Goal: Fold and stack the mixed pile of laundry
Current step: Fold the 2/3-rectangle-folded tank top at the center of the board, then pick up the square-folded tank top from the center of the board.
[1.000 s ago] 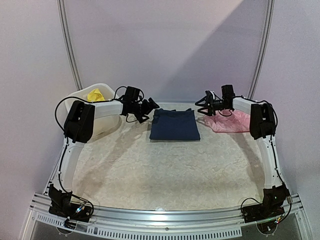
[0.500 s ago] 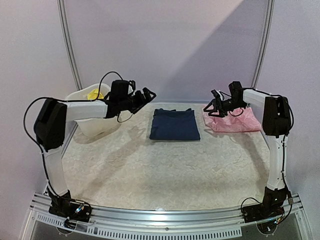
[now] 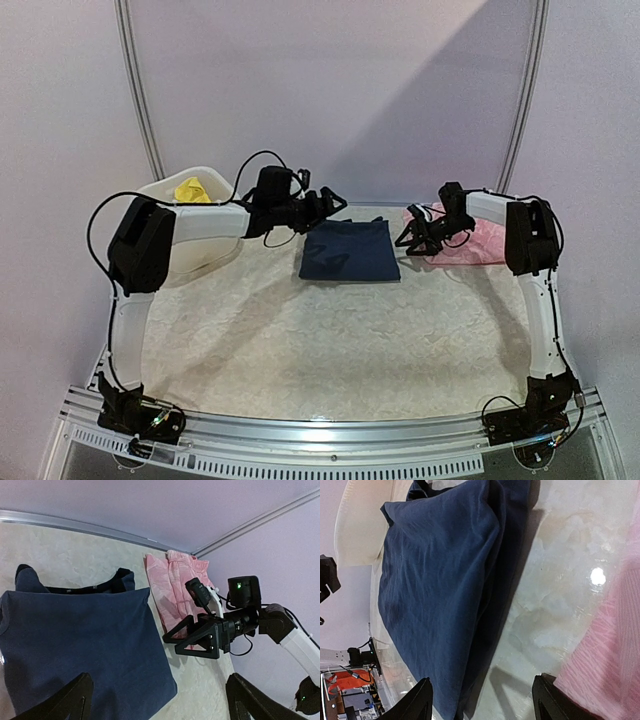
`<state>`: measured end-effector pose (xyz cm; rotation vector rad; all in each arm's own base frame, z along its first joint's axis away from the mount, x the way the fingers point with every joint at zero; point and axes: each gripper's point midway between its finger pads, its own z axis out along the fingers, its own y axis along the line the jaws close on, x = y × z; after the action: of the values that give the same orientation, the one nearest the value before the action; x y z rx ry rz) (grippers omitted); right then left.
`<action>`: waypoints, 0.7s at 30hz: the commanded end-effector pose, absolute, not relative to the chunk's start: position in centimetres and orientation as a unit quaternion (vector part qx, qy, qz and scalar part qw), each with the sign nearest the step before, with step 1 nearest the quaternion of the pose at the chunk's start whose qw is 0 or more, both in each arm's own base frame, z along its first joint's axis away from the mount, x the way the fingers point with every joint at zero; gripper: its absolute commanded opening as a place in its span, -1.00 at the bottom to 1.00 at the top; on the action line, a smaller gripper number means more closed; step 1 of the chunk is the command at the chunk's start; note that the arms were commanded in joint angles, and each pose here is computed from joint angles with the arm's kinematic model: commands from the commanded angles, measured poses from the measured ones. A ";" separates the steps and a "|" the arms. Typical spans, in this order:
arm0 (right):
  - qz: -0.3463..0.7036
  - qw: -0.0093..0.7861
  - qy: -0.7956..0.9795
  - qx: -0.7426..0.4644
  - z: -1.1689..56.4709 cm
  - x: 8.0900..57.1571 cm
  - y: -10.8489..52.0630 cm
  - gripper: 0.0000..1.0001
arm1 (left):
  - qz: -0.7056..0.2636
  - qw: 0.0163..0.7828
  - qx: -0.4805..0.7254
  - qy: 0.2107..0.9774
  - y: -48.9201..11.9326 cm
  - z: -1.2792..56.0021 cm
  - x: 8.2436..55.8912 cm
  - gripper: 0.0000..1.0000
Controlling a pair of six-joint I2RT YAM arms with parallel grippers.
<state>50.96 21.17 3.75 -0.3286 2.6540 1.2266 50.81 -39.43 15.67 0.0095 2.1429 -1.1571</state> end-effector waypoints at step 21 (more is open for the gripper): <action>0.437 0.019 0.899 -0.041 -1.6 50.5 28.2 0.38 | -0.395 0.193 -0.099 0.893 -38.4 2.0 50.3 0.81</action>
<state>52.24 27.75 3.58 -0.2502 2.6470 1.3377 50.94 -39.24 5.02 -0.2300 2.4190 -1.1395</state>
